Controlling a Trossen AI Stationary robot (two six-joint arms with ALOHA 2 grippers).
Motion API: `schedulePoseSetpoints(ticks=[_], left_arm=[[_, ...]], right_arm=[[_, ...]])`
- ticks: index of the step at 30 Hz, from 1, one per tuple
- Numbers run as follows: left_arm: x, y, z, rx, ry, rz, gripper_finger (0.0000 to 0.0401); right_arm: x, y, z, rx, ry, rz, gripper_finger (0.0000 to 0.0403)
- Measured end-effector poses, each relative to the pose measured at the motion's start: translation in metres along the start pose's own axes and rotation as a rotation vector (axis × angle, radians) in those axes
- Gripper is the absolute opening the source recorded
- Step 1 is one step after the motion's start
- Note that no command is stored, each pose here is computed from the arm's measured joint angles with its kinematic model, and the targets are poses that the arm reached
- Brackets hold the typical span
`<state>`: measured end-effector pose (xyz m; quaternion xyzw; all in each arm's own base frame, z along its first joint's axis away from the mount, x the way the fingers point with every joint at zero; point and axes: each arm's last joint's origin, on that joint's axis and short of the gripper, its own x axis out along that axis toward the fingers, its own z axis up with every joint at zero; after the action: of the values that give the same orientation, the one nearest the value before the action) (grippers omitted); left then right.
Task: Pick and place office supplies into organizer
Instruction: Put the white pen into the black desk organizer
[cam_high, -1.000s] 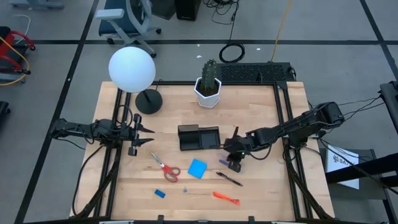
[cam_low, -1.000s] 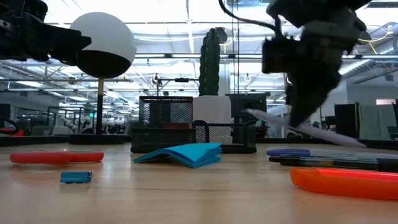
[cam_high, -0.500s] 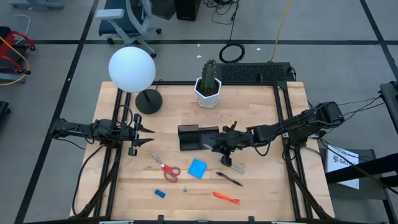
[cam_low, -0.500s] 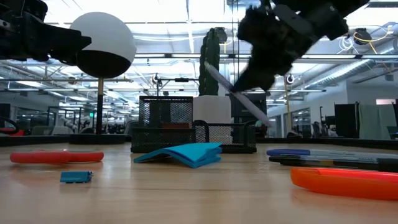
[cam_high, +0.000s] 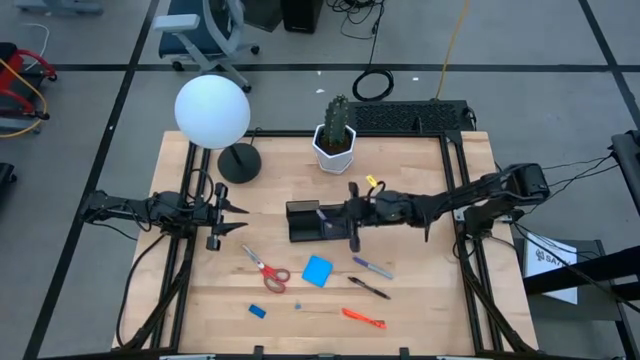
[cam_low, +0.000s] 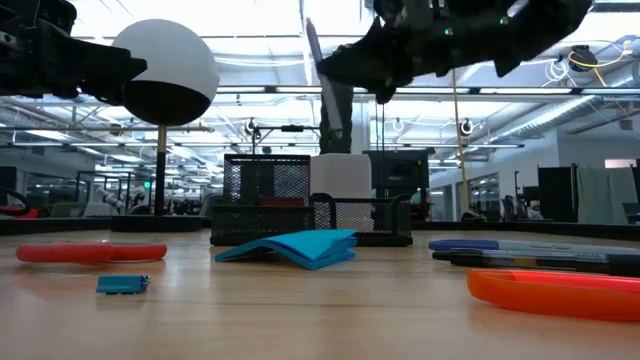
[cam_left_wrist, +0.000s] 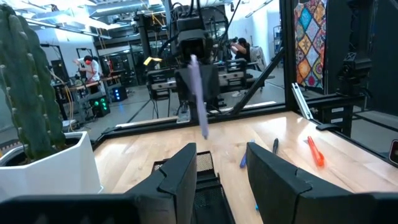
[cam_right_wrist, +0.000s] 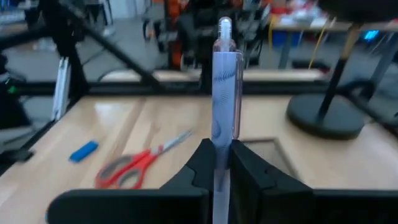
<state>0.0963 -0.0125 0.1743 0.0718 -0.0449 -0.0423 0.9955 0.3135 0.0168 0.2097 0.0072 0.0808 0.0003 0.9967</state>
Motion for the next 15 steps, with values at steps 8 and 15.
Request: schedulePoseSetpoints(ticks=[8, 15], left_arm=[[0.000, 0.000, 0.000, 0.000, -0.002, 0.000, 0.0145], [0.000, 0.000, 0.000, 0.000, 0.001, 0.000, 0.0145]], right_arm=[[-0.002, -0.019, -0.019, -0.051, -0.146, -0.060, 0.0019], [0.007, -0.031, -0.030, -0.057, -0.258, -0.090, 0.0019]])
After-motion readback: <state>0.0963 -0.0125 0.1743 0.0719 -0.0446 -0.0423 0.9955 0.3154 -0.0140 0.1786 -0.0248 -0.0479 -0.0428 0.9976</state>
